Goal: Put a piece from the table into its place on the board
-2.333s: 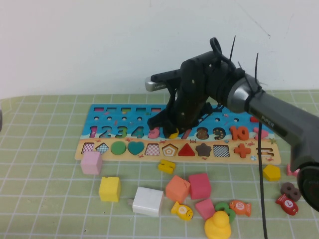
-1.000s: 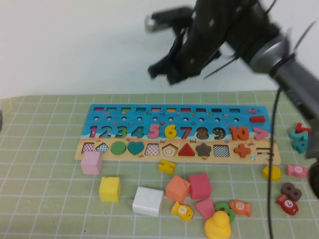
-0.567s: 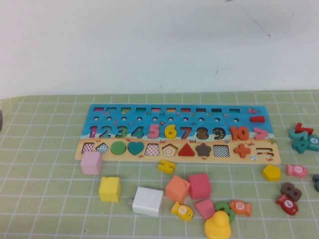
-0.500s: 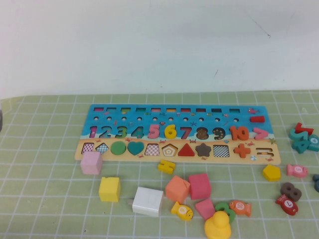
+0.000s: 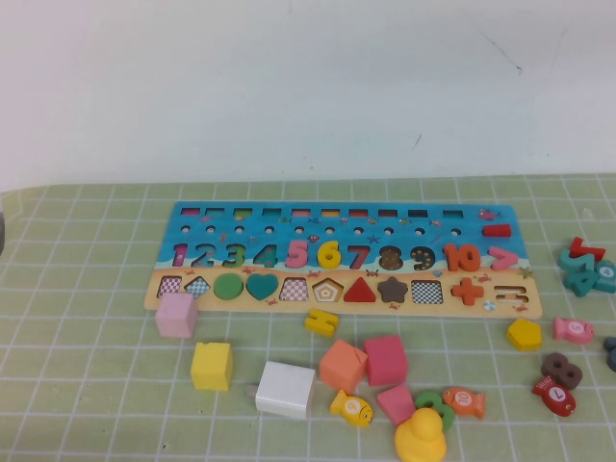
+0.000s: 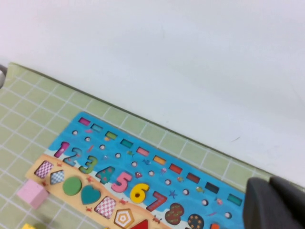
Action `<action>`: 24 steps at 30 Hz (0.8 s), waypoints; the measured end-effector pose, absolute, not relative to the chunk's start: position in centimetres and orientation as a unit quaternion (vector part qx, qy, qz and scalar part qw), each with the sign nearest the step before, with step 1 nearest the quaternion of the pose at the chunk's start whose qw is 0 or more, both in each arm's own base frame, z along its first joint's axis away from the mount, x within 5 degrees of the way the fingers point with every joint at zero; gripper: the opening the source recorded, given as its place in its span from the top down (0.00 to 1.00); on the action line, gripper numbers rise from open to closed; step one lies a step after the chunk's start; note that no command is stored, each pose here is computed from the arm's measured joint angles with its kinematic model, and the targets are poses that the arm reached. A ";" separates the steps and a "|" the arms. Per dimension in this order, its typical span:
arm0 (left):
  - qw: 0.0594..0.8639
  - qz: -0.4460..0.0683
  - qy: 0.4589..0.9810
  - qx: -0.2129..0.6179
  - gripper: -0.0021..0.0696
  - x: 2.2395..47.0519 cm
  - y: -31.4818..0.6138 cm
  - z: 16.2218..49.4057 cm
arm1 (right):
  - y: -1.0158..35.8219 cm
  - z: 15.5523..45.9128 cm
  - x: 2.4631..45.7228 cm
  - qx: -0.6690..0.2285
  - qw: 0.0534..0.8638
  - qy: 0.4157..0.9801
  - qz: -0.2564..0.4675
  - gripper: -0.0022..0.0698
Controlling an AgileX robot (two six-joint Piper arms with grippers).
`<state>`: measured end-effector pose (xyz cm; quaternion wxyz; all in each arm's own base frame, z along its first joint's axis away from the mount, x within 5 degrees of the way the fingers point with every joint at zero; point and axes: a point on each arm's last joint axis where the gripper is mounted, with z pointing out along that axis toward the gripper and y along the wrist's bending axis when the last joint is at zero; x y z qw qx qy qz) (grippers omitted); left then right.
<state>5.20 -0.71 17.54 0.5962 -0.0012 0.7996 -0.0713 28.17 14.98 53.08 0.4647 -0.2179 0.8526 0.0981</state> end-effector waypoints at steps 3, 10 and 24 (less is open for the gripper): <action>0.596 -0.071 0.800 -0.001 0.97 5.2 -0.7 17.5 | 15.5 52.3 29.0 -0.220 0.453 0.858 0.099 0.97; 0.596 -0.071 0.800 -0.001 0.97 5.2 -0.7 17.5 | 17.3 48.5 32.1 -0.229 0.400 0.883 0.094 0.97; 0.597 -0.067 0.800 0.004 0.97 5.2 -0.7 17.5 | 15.8 51.6 27.9 -0.231 0.426 0.864 0.137 0.97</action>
